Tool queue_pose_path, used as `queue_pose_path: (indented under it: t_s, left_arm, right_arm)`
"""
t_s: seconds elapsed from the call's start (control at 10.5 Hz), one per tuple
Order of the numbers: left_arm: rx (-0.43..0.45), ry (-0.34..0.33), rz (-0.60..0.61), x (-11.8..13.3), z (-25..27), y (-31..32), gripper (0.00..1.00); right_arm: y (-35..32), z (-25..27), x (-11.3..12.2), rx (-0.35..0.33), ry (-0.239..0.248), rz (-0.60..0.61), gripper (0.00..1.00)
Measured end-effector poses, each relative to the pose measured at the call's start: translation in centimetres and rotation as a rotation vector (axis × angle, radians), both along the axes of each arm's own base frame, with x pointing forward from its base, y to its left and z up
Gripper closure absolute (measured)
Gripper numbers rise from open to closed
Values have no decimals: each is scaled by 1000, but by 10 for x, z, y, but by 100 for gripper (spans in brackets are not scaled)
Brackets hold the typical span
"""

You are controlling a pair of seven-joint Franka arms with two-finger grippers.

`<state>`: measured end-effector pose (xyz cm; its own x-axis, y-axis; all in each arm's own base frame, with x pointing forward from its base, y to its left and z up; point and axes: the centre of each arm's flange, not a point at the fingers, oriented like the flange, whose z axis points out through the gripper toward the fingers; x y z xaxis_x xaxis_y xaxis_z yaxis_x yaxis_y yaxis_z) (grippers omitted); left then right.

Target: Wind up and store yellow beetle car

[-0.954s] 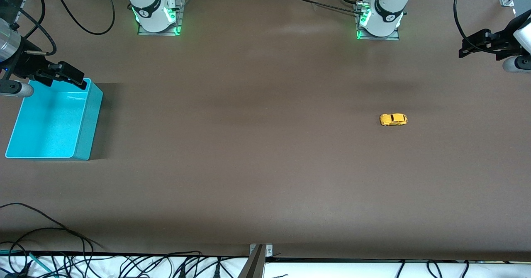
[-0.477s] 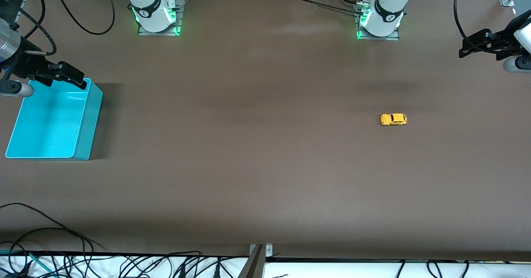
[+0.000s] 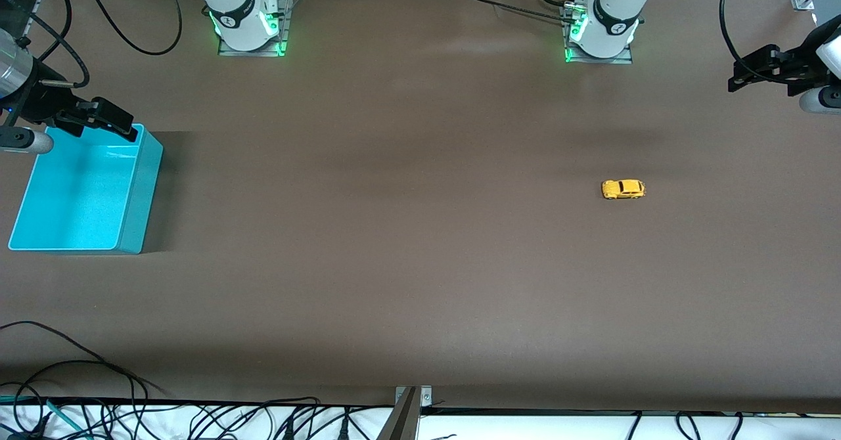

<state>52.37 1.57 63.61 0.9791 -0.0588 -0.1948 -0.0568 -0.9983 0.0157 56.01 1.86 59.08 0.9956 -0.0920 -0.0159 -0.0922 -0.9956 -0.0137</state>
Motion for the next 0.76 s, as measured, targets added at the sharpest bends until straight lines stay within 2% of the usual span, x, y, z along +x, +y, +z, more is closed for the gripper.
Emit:
queue_pose_path:
  t_s: [0.48, 0.67, 0.76]
  left_arm:
    - [2, -40, 22, 7, -9, 12, 0]
    - [2, -37, 34, 14, -39, 19, 0]
    - [1, -15, 51, 15, -65, 28, 0]
  right_arm:
    - [0, 0, 0, 0, 0, 0, 0]
    - [0, 0, 0, 0, 0, 0, 0]
    - [0, 0, 0, 0, -1, 0, 0]
